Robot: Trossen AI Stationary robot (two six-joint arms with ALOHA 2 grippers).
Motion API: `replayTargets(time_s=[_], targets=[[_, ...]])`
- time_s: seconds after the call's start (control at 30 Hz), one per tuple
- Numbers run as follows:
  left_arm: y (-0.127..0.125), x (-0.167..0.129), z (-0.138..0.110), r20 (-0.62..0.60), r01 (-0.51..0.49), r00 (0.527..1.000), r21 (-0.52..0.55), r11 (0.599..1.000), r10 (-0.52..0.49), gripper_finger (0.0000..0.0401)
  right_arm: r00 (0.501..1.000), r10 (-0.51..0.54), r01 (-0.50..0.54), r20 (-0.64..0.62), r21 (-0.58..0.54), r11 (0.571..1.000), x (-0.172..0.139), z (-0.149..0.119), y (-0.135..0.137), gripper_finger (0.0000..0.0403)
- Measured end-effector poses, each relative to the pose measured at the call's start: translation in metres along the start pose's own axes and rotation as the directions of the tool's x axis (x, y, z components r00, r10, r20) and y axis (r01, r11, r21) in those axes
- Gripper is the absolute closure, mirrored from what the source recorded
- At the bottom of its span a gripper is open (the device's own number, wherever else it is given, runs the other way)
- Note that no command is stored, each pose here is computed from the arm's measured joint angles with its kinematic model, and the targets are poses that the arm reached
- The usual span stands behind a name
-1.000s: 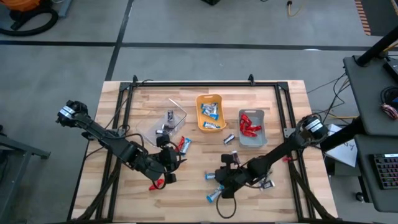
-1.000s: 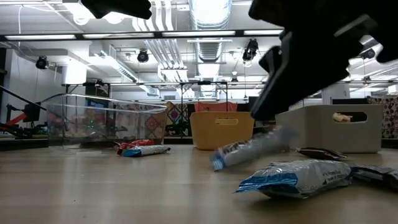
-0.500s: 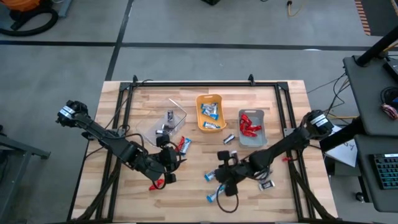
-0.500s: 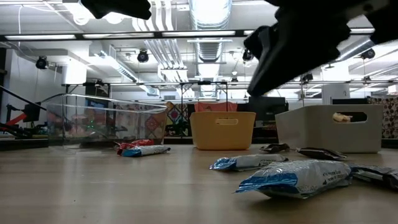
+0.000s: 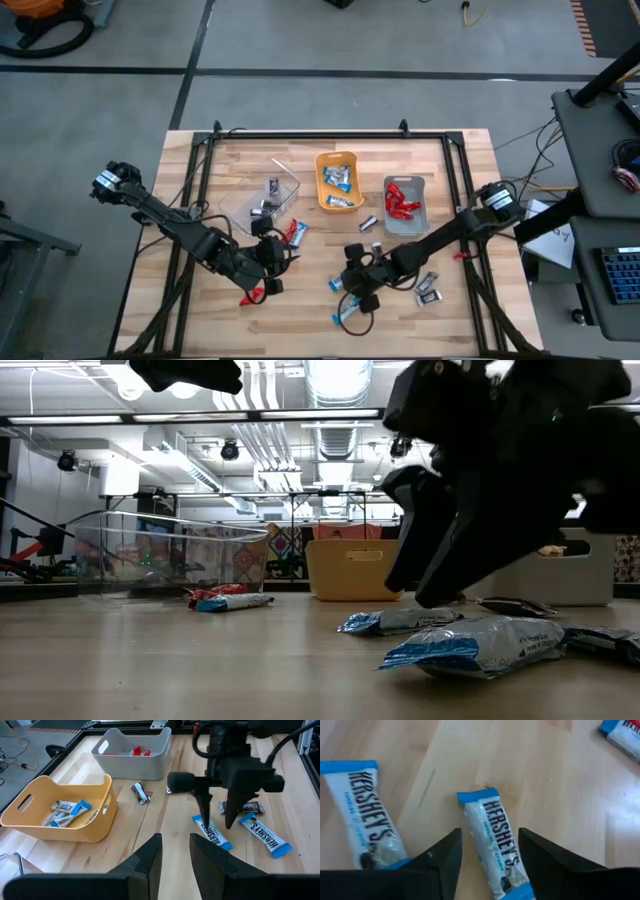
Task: Organize candy in baskets
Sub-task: Put the white chocolate into the yellow bin
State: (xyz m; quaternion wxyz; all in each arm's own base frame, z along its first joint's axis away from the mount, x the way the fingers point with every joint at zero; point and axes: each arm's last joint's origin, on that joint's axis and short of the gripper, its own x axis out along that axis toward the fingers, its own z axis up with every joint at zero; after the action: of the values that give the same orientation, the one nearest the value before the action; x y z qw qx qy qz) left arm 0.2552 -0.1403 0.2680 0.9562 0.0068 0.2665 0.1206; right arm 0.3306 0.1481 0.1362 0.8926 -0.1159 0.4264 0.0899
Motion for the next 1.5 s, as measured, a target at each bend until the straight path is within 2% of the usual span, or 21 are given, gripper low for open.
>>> replayTargets(time_s=[0.17, 0.33, 0.47, 0.83, 1.2, 1.5], targets=[[0.000, 0.000, 0.000, -0.001, -0.001, 1.000, 0.000, 1.000, 0.001, 0.0317, 1.000, -0.011, 0.012, -0.025, 0.022, 1.000, 0.006, -0.012, -0.011, 0.0191], [0.000, 0.000, 0.000, 0.001, 0.000, 1.000, -0.001, 1.000, 0.000, 0.0317, 0.999, 0.047, -0.047, 0.015, 0.052, 0.997, 0.012, -0.023, -0.021, 0.0191], [0.000, 0.000, 0.000, 0.002, 0.000, 1.000, -0.002, 1.000, 0.000, 0.0317, 0.997, 0.070, -0.072, 0.040, 0.067, 0.995, 0.014, -0.031, -0.026, 0.0218], [0.000, 0.000, 0.000, 0.004, 0.000, 1.000, -0.004, 1.000, 0.000, 0.0317, 0.990, 0.095, -0.100, 0.103, 0.043, 0.994, 0.016, -0.036, -0.028, 0.0351], [0.000, 0.000, 0.000, 0.004, 0.000, 1.000, -0.005, 1.000, 0.000, 0.0317, 0.986, 0.114, -0.119, 0.125, 0.041, 0.992, 0.016, -0.035, -0.027, 0.0392], [0.000, 0.000, 0.000, 0.004, 0.000, 1.000, -0.005, 1.000, 0.000, 0.0317, 0.985, 0.099, -0.106, 0.141, 0.044, 0.993, 0.015, -0.034, -0.027, 0.0395]])
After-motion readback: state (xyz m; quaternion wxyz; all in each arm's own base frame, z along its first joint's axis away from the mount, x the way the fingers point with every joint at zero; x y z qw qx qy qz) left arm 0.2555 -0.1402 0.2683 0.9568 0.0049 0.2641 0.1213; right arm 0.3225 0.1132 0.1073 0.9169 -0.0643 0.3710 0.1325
